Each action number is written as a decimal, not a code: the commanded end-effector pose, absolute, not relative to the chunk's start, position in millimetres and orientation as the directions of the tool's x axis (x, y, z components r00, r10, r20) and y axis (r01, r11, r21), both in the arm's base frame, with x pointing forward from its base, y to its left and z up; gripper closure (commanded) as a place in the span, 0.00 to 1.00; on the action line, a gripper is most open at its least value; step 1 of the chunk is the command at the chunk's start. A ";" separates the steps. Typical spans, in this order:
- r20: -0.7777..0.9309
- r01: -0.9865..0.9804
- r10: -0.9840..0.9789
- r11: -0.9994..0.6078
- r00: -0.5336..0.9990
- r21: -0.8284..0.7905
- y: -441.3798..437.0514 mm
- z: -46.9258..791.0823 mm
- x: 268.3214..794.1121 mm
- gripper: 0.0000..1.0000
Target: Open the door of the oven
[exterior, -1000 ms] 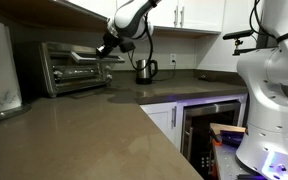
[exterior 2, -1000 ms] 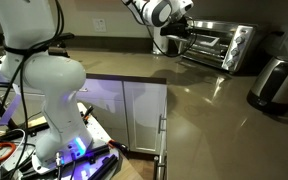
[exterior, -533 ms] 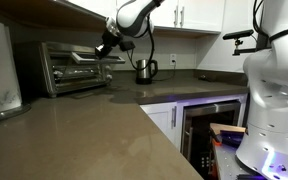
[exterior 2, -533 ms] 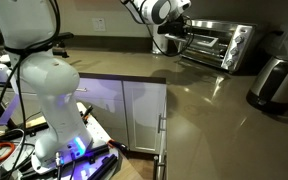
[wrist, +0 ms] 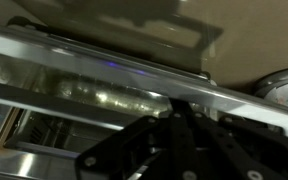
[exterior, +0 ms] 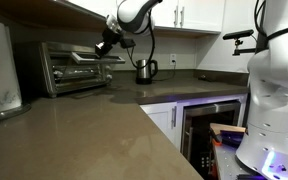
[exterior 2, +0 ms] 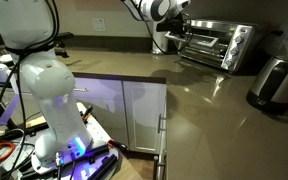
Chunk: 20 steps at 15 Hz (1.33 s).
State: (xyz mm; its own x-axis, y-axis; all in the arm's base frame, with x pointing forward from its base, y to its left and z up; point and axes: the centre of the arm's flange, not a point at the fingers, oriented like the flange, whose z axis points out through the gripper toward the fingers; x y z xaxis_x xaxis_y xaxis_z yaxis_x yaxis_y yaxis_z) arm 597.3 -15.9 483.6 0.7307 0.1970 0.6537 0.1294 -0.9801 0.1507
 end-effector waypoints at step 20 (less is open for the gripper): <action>0.581 0.148 0.205 -0.978 0.787 0.144 -12.2 486.0 574.2 1.00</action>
